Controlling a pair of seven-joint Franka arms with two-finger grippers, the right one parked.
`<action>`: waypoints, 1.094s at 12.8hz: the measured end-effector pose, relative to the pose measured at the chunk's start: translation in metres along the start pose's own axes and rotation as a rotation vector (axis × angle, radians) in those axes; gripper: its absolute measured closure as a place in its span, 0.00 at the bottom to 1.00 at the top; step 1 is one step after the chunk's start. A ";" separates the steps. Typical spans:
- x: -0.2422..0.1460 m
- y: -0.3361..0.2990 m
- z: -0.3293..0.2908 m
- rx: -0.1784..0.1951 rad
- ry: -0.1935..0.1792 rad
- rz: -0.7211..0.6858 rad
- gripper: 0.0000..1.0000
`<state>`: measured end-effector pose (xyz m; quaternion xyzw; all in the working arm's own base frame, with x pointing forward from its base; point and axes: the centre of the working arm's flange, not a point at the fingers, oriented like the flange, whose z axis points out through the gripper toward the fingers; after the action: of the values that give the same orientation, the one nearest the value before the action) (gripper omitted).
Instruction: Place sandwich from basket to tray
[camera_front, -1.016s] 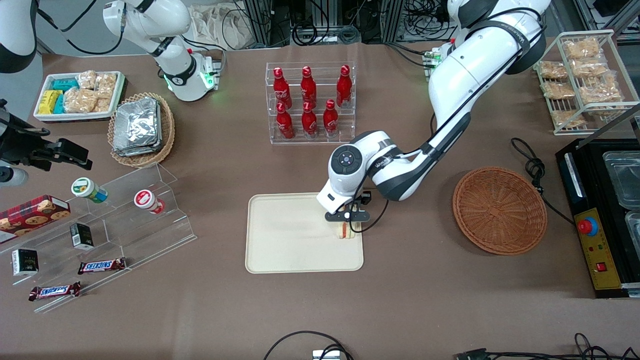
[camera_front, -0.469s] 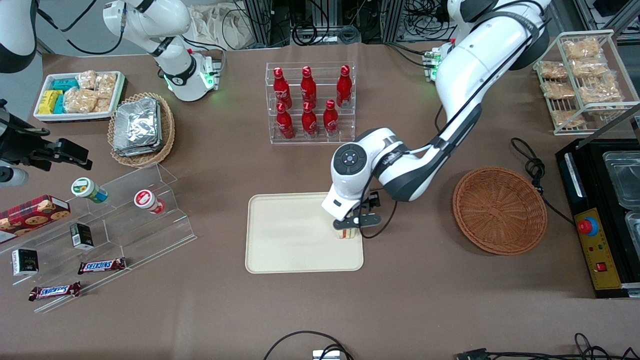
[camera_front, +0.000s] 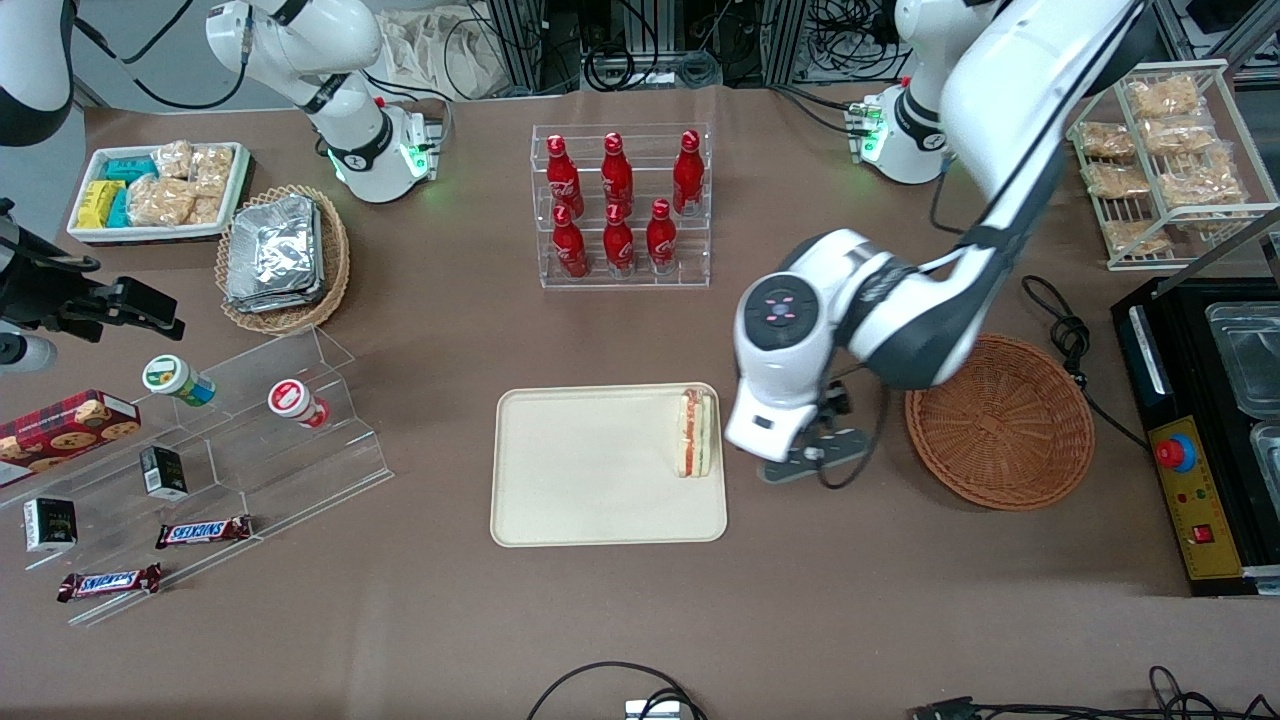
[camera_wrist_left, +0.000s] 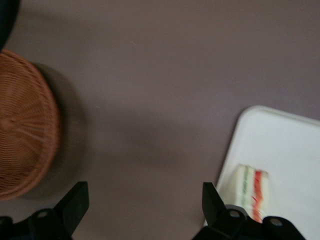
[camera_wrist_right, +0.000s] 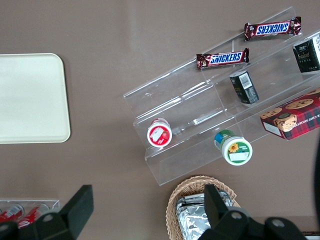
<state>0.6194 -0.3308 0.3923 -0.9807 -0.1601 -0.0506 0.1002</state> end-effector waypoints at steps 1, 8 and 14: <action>0.016 -0.020 -0.011 0.005 0.013 -0.033 0.00; 0.086 -0.173 -0.087 -0.049 -0.067 0.023 0.00; 0.105 -0.251 -0.110 -0.087 -0.125 0.133 0.00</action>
<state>0.6292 -0.0891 0.5585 -0.9938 -0.0981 0.0107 0.0504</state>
